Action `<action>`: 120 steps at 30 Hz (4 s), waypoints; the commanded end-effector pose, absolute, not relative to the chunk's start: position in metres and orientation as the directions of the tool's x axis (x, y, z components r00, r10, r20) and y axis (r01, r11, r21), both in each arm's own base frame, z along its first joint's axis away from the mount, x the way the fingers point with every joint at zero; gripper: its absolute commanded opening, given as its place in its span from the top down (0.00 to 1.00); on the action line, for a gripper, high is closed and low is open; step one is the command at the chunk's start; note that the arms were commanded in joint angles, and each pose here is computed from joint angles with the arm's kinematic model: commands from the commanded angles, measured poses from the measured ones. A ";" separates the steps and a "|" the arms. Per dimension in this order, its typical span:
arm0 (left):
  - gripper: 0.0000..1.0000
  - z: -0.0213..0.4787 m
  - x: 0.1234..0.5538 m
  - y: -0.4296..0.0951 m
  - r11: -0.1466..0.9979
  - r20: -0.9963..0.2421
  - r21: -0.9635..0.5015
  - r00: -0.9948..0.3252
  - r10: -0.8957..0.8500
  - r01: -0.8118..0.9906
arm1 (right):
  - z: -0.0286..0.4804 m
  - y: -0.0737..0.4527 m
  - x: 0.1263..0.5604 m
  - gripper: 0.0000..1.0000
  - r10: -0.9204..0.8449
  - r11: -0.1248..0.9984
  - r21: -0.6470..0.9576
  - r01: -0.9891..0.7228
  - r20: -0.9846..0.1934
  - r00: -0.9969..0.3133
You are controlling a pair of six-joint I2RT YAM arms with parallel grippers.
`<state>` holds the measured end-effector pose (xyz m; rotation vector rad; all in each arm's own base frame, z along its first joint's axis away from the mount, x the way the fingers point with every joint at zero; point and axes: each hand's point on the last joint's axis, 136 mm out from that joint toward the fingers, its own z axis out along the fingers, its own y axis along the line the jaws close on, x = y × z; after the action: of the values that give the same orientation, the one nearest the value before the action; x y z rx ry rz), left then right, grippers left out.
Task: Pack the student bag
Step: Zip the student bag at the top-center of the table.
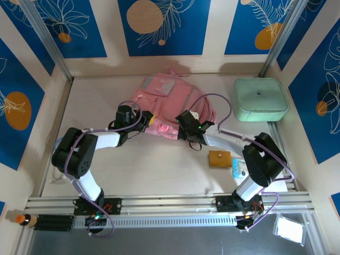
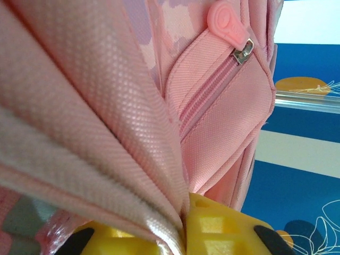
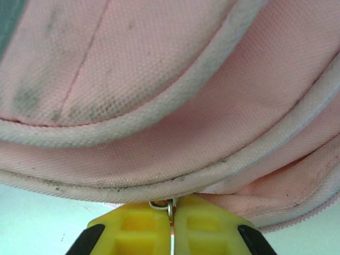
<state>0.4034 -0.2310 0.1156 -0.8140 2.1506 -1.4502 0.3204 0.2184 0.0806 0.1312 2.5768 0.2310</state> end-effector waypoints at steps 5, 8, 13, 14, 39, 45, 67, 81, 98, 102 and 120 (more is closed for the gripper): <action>0.66 0.124 0.415 -0.185 0.358 -0.130 -0.911 -0.680 -0.722 -0.206 | 0.118 0.264 0.336 1.00 0.004 0.953 0.257 -0.161 -0.542 -0.840; 0.59 0.120 0.405 -0.175 0.374 -0.136 -0.901 -0.672 -0.728 -0.222 | 0.126 0.297 0.336 1.00 -0.052 0.907 0.329 -0.261 -0.529 -0.847; 0.51 0.118 0.388 -0.170 0.372 -0.126 -0.896 -0.667 -0.735 -0.241 | 0.138 0.348 0.335 1.00 -0.127 0.819 0.424 -0.387 -0.523 -0.843; 0.51 0.120 0.386 -0.169 0.367 -0.122 -0.899 -0.668 -0.734 -0.239 | 0.138 0.356 0.334 1.00 -0.140 0.805 0.436 -0.403 -0.520 -0.843; 0.78 0.133 0.405 -0.209 0.330 -0.108 -0.924 -0.698 -0.708 -0.192 | 0.121 0.374 0.324 1.00 -0.233 0.844 0.331 -0.421 -0.482 -0.845; 0.97 0.131 0.409 -0.203 0.355 -0.125 -0.914 -0.693 -0.710 -0.199 | 0.111 0.328 0.319 1.00 -0.216 0.920 0.193 -0.341 -0.476 -0.852; 0.84 0.120 0.399 -0.162 0.421 -0.165 -0.873 -0.662 -0.732 -0.248 | 0.123 0.271 0.380 1.00 -0.152 0.940 0.184 -0.286 -0.525 -0.837; 0.50 0.129 0.356 -0.088 0.435 -0.191 -0.817 -0.533 -0.824 -0.379 | 0.143 0.408 0.352 1.00 -0.298 0.755 0.362 -0.547 -0.554 -0.778; 0.55 0.140 0.381 -0.136 0.329 -0.087 -0.887 -0.583 -0.808 -0.324 | 0.142 0.438 0.339 1.00 -0.317 0.710 0.406 -0.575 -0.544 -0.777; 0.57 0.135 0.389 -0.144 0.348 -0.095 -0.878 -0.593 -0.799 -0.328 | 0.140 0.437 0.335 1.00 -0.320 0.712 0.406 -0.573 -0.539 -0.779; 0.60 0.146 0.387 -0.143 0.362 -0.135 -0.880 -0.569 -0.811 -0.308 | 0.130 0.432 0.332 1.00 -0.318 0.732 0.393 -0.557 -0.525 -0.789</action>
<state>0.3812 -0.1370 0.1134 -1.0351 2.1463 -1.1191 0.3477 0.4175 0.1162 -0.6289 2.5333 0.6799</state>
